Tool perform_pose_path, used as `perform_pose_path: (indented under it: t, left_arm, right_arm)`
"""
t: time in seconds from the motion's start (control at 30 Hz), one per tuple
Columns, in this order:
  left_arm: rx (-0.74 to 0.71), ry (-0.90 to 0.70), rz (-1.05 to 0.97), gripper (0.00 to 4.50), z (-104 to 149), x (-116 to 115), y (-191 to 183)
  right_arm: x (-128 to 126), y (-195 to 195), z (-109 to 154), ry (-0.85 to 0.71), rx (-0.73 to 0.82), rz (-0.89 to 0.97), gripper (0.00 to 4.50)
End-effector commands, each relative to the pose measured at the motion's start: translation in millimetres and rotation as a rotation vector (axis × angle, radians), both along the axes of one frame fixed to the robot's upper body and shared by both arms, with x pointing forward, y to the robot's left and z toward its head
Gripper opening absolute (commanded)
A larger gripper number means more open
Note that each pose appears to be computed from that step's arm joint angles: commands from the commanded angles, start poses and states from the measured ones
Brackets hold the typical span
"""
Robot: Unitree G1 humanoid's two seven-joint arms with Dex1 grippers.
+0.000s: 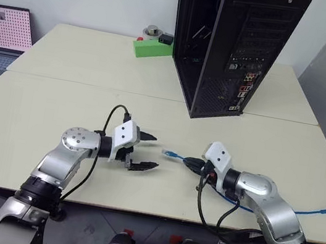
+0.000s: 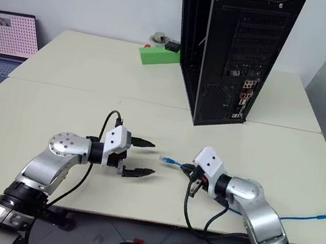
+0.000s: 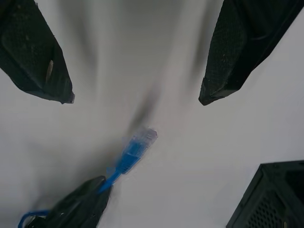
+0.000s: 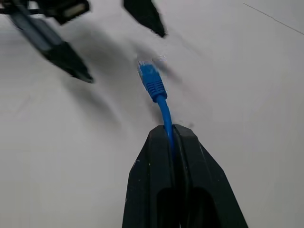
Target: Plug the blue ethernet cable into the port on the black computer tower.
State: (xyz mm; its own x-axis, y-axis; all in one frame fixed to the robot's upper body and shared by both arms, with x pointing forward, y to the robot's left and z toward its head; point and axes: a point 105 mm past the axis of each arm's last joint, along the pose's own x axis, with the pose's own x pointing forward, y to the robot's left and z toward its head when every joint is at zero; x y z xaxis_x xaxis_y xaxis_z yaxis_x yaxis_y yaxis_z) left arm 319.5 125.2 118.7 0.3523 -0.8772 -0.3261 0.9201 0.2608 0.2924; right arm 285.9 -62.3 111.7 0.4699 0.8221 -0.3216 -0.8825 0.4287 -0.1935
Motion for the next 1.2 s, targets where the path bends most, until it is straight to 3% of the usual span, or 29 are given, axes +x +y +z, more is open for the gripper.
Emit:
perform_pose_path:
  t: [0.03,0.27,0.9,1.2]
  left_arm:
    - [-0.001,-0.011,-0.076,4.50,8.1,-3.9,-7.8]
    - [0.049,-0.007,-0.160,4.32,9.4,-9.2,-8.9]
    - [0.095,-0.016,-0.192,0.33,2.0,-9.3,-7.7]
    - [0.089,-0.021,-0.191,0.25,0.9,-9.1,-9.1]
  right_arm:
    - [-7.3,6.6,12.1,-0.039,-0.008,0.064,0.01]
    - [-8.0,6.8,12.8,-0.049,-0.029,0.079,0.00]
    - [-10.5,10.9,18.2,-0.046,-0.023,0.113,0.00]
    - [-12.5,12.2,17.2,-0.042,-0.026,0.125,0.00]
